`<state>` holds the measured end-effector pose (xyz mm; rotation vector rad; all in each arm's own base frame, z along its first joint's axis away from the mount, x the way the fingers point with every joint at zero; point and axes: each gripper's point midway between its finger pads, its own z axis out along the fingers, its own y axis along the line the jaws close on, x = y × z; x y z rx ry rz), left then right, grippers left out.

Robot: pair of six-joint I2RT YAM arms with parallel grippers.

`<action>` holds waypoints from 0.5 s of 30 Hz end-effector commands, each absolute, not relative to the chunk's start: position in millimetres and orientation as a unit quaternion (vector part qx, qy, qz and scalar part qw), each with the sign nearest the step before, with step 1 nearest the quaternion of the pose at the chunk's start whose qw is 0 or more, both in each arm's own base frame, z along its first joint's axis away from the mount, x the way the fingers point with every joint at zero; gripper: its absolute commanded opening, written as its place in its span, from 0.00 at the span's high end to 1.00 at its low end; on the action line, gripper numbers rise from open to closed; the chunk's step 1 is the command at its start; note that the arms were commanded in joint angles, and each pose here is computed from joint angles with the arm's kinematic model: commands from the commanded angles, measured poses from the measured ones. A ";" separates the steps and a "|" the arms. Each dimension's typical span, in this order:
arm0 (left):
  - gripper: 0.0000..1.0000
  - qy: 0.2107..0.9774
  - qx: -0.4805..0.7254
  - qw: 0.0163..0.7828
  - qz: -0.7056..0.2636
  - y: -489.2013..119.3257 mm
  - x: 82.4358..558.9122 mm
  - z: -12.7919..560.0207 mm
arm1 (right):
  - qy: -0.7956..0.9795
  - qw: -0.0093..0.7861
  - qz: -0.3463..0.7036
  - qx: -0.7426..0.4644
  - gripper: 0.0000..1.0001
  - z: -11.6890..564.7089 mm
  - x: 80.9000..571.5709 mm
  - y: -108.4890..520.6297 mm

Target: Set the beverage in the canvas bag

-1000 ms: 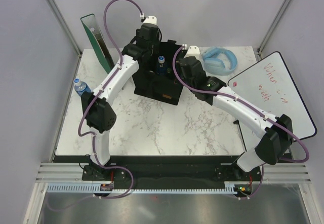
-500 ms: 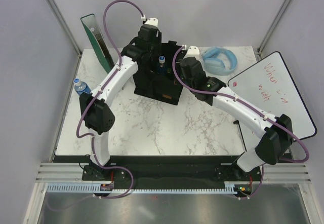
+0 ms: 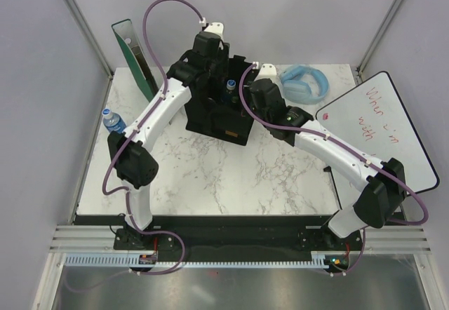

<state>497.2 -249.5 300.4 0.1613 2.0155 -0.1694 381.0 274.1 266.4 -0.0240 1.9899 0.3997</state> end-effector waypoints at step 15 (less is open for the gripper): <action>0.98 0.838 0.034 0.543 -0.024 -218.3 515.8 294.5 | 0.820 0.541 0.184 -0.011 1.00 281.8 378.7 274.7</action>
